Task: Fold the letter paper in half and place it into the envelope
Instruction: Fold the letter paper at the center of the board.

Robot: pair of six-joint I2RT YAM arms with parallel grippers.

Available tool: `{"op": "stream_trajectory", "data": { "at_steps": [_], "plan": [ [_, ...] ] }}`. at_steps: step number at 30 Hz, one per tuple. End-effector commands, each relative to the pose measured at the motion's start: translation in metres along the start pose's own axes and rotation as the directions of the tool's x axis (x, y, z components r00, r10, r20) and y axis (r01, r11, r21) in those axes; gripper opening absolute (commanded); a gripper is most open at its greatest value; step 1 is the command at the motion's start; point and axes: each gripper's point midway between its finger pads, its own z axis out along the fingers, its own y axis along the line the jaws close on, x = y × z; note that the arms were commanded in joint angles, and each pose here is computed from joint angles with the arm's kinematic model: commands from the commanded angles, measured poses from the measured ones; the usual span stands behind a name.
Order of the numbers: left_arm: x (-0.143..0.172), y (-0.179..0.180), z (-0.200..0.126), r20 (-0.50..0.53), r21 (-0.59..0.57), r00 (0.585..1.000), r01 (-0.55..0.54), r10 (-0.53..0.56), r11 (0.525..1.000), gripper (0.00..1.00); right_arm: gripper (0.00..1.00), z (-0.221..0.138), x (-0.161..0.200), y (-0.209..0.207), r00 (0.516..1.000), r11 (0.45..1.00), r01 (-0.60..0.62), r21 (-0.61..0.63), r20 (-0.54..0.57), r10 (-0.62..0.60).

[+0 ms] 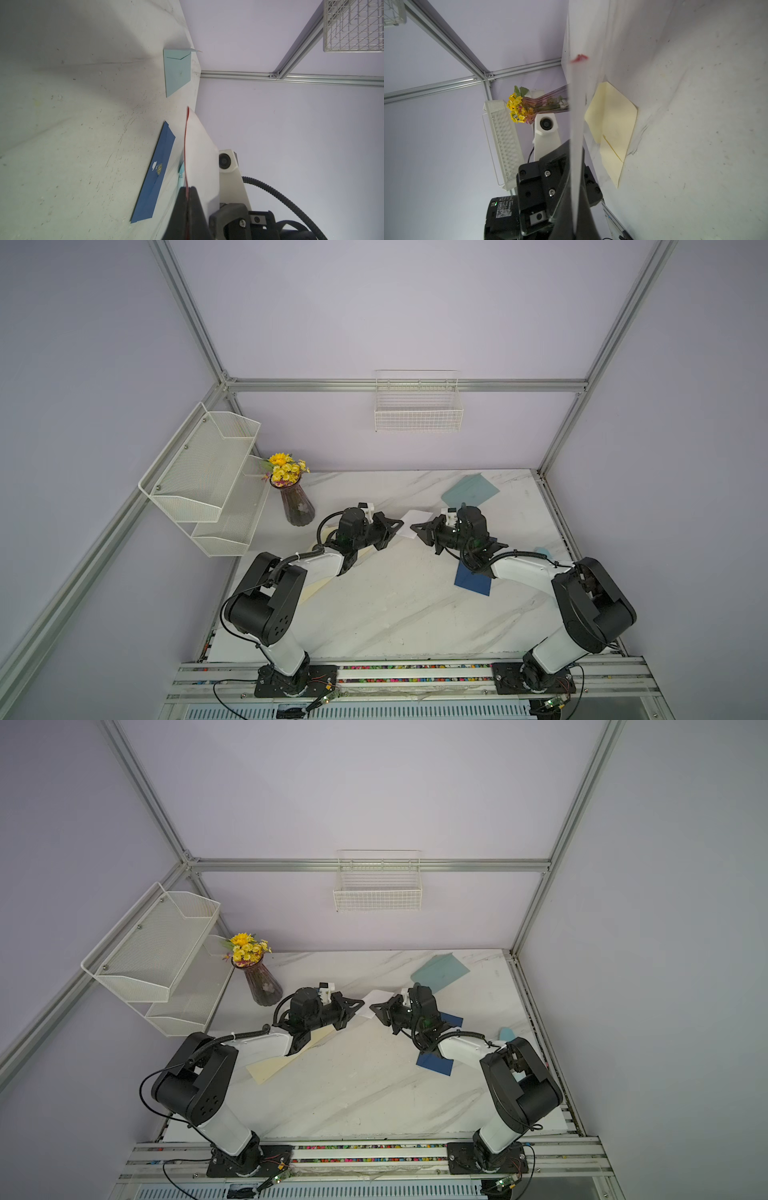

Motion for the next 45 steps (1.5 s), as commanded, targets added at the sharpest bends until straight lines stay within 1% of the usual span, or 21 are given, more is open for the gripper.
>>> {"op": "stream_trajectory", "data": {
  "at_steps": [1,5,7,8,9,10,12,15,17,18,22,26,30,31,33,34,36,39,41,43,45],
  "plan": [
    [-0.006,-0.016,-0.002,0.019,0.052,0.999,-0.040,0.039,0.998,0.00,0.00,-0.004,0.003,0.013,1.000,0.999,0.018,-0.036,0.002,-0.018],
    [-0.003,-0.019,-0.006,0.010,0.059,0.999,-0.054,0.054,0.997,0.00,0.00,-0.003,0.001,0.013,0.999,0.999,0.034,-0.026,-0.013,-0.034],
    [0.002,-0.022,-0.009,-0.008,0.063,0.997,-0.075,0.075,0.995,0.00,0.26,-0.006,-0.005,0.015,0.999,0.998,0.049,-0.025,-0.014,-0.050],
    [0.004,-0.023,-0.010,-0.017,0.061,0.996,-0.085,0.086,0.995,0.00,0.37,-0.007,-0.008,0.014,0.998,0.998,0.054,-0.018,-0.012,-0.054],
    [0.007,-0.024,-0.012,-0.030,0.063,0.994,-0.099,0.101,0.993,0.00,0.45,-0.009,-0.013,0.014,0.998,0.998,0.061,-0.015,-0.009,-0.061],
    [0.010,-0.027,-0.014,-0.045,0.069,0.992,-0.117,0.120,0.991,0.00,0.50,-0.012,-0.016,0.013,0.998,0.998,0.068,-0.009,-0.010,-0.068],
    [0.017,-0.030,-0.017,-0.080,0.083,0.985,-0.148,0.155,0.985,0.00,0.55,-0.015,-0.022,0.012,0.997,0.997,0.081,0.000,-0.007,-0.081],
    [0.028,-0.035,-0.019,-0.149,0.116,0.968,-0.186,0.202,0.976,0.00,0.55,-0.016,-0.026,0.008,0.996,0.996,0.092,0.010,-0.017,-0.092],
    [0.037,-0.037,-0.020,-0.200,0.140,0.953,-0.201,0.227,0.969,0.00,0.49,-0.015,-0.026,0.005,0.995,0.996,0.092,0.015,-0.027,-0.091],
    [0.040,-0.037,-0.021,-0.223,0.148,0.946,-0.208,0.237,0.967,0.00,0.42,-0.014,-0.026,0.003,0.995,0.996,0.091,0.017,-0.032,-0.090],
    [0.047,-0.033,-0.025,-0.270,0.153,0.927,-0.225,0.260,0.962,0.00,0.00,-0.016,-0.023,0.003,0.994,0.995,0.100,0.019,-0.042,-0.099],
    [0.045,-0.031,-0.029,-0.277,0.140,0.920,-0.248,0.278,0.959,0.00,0.00,-0.020,-0.020,0.004,0.992,0.993,0.117,0.028,-0.057,-0.115],
    [0.046,-0.033,-0.032,-0.308,0.141,0.897,-0.285,0.316,0.948,0.00,0.01,-0.024,-0.017,0.009,0.984,0.988,0.153,0.034,-0.093,-0.149],
    [0.047,-0.032,-0.033,-0.323,0.140,0.887,-0.300,0.330,0.943,0.00,0.13,-0.025,-0.016,0.011,0.982,0.986,0.163,0.028,-0.106,-0.159],
    [0.049,-0.032,-0.034,-0.349,0.141,0.864,-0.333,0.362,0.932,0.00,0.31,-0.027,-0.015,0.015,0.974,0.983,0.181,0.016,-0.140,-0.177],
    [0.050,-0.032,-0.035,-0.365,0.146,0.850,-0.350,0.379,0.926,0.00,0.37,-0.027,-0.014,0.015,0.970,0.982,0.187,0.012,-0.159,-0.183],
    [0.052,-0.030,-0.038,-0.394,0.148,0.827,-0.375,0.402,0.915,0.00,0.41,-0.026,-0.010,0.016,0.958,0.980,0.200,0.001,-0.208,-0.195],
    [0.054,-0.029,-0.039,-0.426,0.160,0.797,-0.401,0.429,0.902,0.00,0.40,-0.024,-0.003,0.014,0.942,0.977,0.212,0.005,-0.266,-0.203],
    [0.055,-0.027,-0.039,-0.451,0.165,0.779,-0.408,0.437,0.898,0.00,0.37,-0.023,-0.001,0.011,0.936,0.978,0.211,0.003,-0.290,-0.201],
    [0.058,-0.024,-0.037,-0.486,0.162,0.755,-0.417,0.440,0.894,0.00,0.30,-0.022,0.001,0.008,0.931,0.979,0.205,0.006,-0.309,-0.193],
    [0.059,-0.022,-0.037,-0.505,0.158,0.740,-0.427,0.444,0.890,0.01,0.20,-0.020,0.003,0.006,0.927,0.980,0.200,0.006,-0.326,-0.187]
  ]
}}
